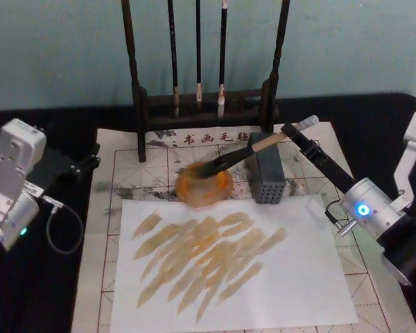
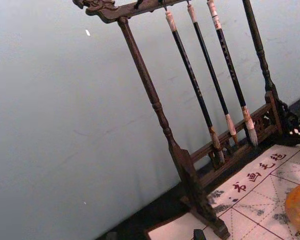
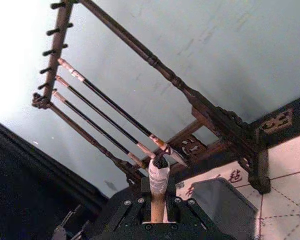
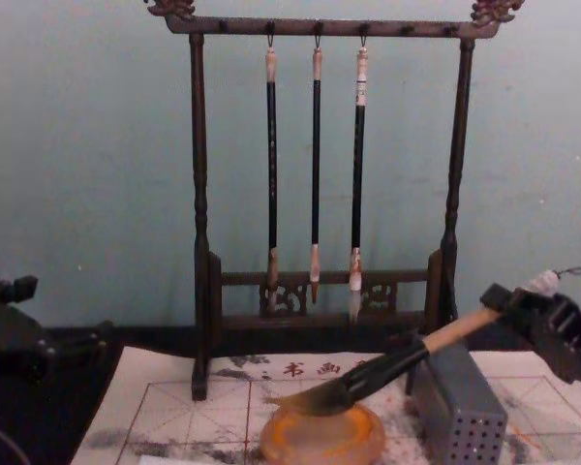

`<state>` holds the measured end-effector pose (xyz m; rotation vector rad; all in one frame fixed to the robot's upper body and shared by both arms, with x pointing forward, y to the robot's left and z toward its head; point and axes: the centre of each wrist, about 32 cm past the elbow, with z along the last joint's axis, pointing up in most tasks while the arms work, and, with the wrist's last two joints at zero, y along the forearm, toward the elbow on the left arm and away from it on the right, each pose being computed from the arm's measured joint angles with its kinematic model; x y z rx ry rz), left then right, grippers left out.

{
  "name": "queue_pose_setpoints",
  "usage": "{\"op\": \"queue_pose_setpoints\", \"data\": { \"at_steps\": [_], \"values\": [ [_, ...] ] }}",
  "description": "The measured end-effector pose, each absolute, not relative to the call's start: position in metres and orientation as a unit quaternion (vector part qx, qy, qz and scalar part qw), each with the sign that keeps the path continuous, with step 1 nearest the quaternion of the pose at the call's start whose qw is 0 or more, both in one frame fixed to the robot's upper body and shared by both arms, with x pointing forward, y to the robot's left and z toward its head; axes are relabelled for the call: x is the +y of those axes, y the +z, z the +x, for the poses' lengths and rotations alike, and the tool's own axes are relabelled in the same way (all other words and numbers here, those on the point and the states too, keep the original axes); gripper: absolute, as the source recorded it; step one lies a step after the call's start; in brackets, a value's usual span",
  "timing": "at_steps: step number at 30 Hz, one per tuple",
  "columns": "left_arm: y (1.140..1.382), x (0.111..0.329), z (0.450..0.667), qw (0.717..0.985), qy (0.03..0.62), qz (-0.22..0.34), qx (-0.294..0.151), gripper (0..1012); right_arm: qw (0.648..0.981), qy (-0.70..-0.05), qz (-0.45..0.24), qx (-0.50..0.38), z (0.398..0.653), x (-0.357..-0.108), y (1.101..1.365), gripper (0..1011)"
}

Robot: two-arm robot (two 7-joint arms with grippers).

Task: Pick up the brush from the inkstone, write on the paper, then place the brush back to its original position.

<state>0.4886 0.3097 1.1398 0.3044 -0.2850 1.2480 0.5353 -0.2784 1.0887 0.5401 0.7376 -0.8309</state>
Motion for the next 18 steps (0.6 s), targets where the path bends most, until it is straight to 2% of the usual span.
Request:
{"op": "queue_pose_setpoints", "data": {
  "at_steps": [18],
  "values": [
    [1.14,0.31,0.489,0.791,0.58,0.141,-0.132,1001,0.853,-0.345,0.244,0.306,0.525,-0.299,1.111,181]
  ]
}}
